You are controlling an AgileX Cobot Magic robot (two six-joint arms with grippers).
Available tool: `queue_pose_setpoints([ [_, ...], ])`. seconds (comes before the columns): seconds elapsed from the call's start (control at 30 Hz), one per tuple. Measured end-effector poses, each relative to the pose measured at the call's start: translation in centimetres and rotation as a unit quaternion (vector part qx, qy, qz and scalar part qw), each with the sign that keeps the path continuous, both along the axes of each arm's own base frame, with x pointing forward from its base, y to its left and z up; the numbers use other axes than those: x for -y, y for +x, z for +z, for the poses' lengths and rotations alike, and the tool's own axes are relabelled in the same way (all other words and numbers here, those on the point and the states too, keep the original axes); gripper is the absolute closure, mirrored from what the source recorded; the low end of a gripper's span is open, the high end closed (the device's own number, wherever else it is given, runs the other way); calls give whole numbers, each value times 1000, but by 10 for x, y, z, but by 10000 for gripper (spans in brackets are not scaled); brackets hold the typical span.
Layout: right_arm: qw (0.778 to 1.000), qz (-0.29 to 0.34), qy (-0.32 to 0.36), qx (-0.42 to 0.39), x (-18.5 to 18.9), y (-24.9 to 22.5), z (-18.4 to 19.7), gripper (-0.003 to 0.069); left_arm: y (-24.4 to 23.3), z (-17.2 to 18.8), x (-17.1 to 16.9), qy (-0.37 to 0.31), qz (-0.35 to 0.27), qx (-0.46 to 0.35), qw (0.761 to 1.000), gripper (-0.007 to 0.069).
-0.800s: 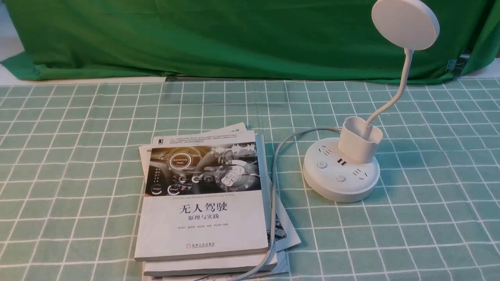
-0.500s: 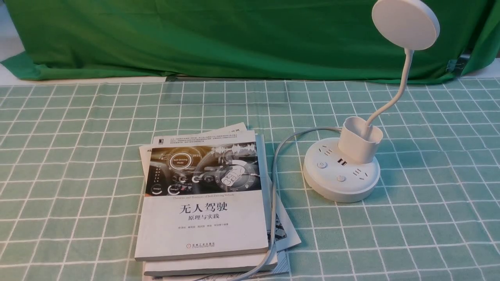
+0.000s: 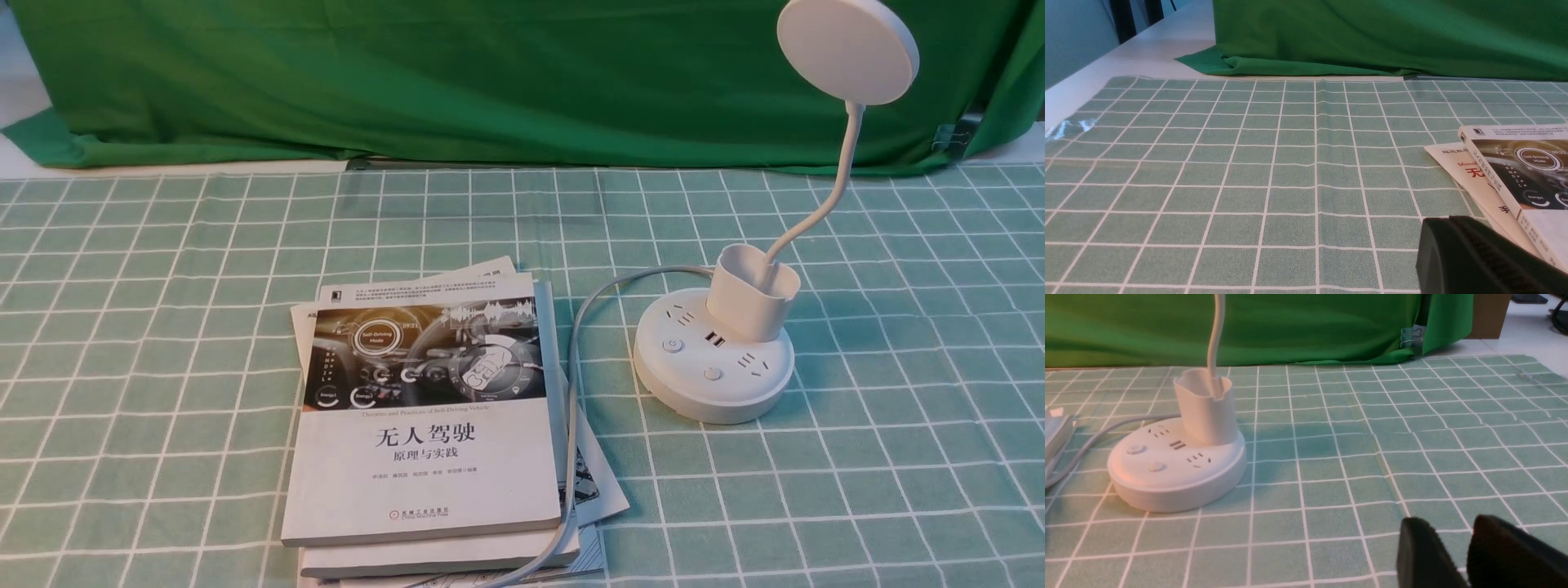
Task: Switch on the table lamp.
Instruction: 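Press the button on the base of the white desk lamp with the right gripper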
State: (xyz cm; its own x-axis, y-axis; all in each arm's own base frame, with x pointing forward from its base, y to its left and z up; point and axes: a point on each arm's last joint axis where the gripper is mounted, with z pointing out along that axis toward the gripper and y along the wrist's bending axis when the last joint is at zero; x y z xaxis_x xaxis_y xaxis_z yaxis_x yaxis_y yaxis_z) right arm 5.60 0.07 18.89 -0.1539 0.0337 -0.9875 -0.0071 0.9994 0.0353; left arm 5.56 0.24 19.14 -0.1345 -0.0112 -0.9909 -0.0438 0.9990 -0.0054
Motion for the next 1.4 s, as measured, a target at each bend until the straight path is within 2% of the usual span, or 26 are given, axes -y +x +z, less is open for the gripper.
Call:
queue_pose_setpoints([
  [0.87, 1000, -2, 11, 3, 0, 0, 1, 418, 0, 0, 0, 0, 0, 0, 1000, 604],
  [0.97, 996, -10, 82, 27, 0, 1, 5, 418, 0, 0, 0, 0, 0, 0, 1000, 604],
  [1.0, 986, -16, 161, 39, 0, 1, 8, 418, 0, 0, 0, 0, 0, 0, 1000, 604],
  [1.03, 985, -16, 164, 41, 0, 1, 8, 418, 0, 0, 0, 0, 0, 0, 1000, 604],
  [1.07, 947, -25, 318, 52, -1, 1, 11, 418, 0, 0, 0, 0, 0, 0, 1000, 604],
  [1.1, 929, -28, 365, 53, -1, 1, 12, 418, 0, 0, 0, 0, 0, 0, 1000, 604],
  [1.13, 901, -33, 429, 52, -1, 1, 12, 418, 0, 0, 0, 0, 0, 0, 1000, 604],
  [1.2, 860, -39, 507, 47, -1, 1, 12, 418, 0, 0, 0, 0, 0, 0, 1000, 604],
  [1.27, 856, -41, 514, 46, -1, 1, 12, 418, 0, 0, 0, 0, 0, 0, 1000, 604],
  [1.4, 881, -38, 469, 51, -1, 1, 12, 418, 0, 0, 0, 0, 0, 0, 1000, 604],
])
